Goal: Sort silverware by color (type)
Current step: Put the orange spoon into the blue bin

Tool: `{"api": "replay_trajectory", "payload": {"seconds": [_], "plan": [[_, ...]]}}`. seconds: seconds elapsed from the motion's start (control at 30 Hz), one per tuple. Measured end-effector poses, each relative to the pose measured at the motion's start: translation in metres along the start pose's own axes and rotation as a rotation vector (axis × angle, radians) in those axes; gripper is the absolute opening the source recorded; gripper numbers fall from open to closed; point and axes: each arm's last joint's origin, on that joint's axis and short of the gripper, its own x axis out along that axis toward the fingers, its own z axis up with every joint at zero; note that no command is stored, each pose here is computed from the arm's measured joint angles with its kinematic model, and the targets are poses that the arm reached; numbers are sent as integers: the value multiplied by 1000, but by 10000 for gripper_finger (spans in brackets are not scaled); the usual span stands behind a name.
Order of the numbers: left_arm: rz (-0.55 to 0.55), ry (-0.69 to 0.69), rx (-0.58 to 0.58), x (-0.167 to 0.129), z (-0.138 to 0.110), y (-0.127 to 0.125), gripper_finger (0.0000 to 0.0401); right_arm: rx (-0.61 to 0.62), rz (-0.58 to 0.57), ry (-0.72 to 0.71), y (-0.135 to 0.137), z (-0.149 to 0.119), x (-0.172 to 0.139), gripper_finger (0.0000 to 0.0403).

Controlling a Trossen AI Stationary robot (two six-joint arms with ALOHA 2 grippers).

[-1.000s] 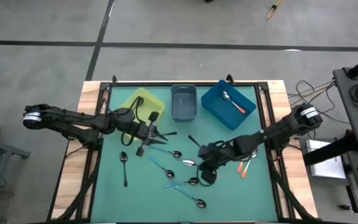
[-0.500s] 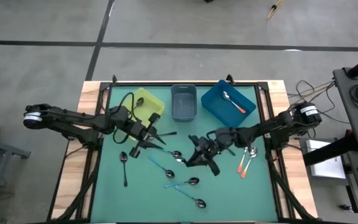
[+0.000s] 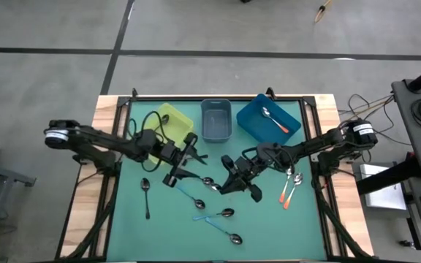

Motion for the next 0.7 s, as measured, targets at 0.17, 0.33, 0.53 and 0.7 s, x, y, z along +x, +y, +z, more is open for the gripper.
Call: {"api": "replay_trajectory", "payload": {"seconds": [0.17, 0.33, 0.53, 0.7], "plan": [[-36, -7, -17, 14, -9, 4, 208, -24, -12, -27, -3, 3, -2, 9], [-120, -12, -17, 32, -13, 9, 208, 11, -40, -40, -9, 7, -4, 9], [-147, -21, -14, 45, -15, 14, 208, 26, -51, -46, -12, 9, -6, 9], [-143, -23, -13, 50, -16, 17, 189, 36, -52, -44, -12, 9, -6, 9]]}}
